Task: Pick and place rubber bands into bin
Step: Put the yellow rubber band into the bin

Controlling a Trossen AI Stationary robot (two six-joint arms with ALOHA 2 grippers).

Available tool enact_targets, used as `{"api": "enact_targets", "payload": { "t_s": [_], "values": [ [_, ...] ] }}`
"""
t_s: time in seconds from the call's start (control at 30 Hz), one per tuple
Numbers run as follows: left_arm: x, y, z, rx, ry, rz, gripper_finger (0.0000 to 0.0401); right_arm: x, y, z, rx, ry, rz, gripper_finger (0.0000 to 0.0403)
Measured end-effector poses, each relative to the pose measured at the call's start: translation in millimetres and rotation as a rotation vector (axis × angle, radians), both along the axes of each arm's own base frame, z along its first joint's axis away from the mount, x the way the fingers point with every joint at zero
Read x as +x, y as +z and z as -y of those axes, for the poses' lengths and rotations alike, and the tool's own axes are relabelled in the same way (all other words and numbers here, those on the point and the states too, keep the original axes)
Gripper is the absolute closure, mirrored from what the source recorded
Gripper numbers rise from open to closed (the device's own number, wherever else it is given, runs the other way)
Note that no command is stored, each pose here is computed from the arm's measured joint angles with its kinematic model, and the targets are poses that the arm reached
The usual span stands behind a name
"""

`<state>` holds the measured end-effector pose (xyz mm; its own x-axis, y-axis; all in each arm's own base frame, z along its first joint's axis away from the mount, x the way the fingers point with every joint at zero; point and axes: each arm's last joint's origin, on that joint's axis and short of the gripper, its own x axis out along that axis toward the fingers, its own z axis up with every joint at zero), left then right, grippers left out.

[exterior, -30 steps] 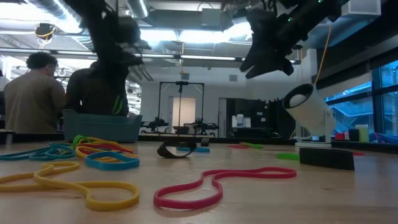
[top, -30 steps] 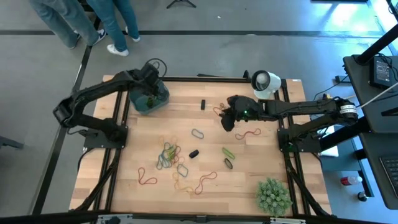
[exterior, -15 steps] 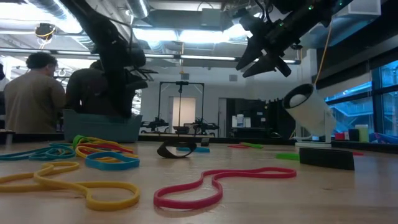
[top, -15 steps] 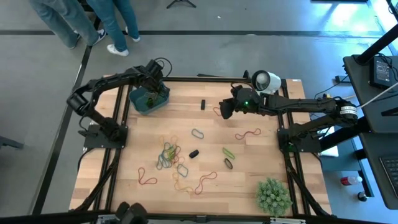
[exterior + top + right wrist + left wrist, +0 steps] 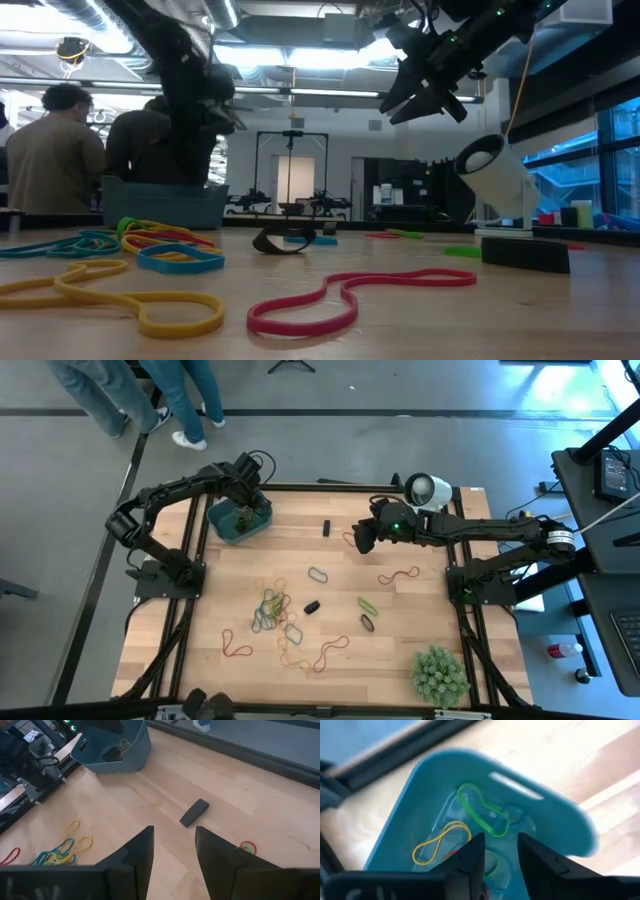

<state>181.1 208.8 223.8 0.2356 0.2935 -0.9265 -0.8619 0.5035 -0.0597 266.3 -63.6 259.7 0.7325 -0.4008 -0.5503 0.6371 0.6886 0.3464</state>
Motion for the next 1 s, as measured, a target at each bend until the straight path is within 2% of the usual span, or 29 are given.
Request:
{"api": "enact_targets", "payload": {
  "t_s": [0.17, 0.27, 0.47, 0.8, 1.0],
  "values": [
    [16, 32, 38, 0.166, -0.052, 0.024, 0.0347, -2, -4, -3, 0.047, 0.072, -0.04, 0.0256],
    [25, 46, 65, 0.202, -0.097, 0.092, 0.0387, -3, -7, -7, 0.083, 0.169, -0.078, 0.0256],
    [48, 48, 116, 0.145, -0.081, 0.173, 0.0399, -3, -9, -19, 0.091, 0.331, -0.116, 0.0256],
    [82, 16, 193, 0.042, 0.039, 0.146, 0.0398, -14, -23, -50, 0.097, 0.471, -0.328, 0.0256],
    [95, -7, 221, -0.019, 0.103, 0.118, 0.0398, -23, -43, -74, 0.075, 0.529, -0.296, 0.0256]
  ]
}}
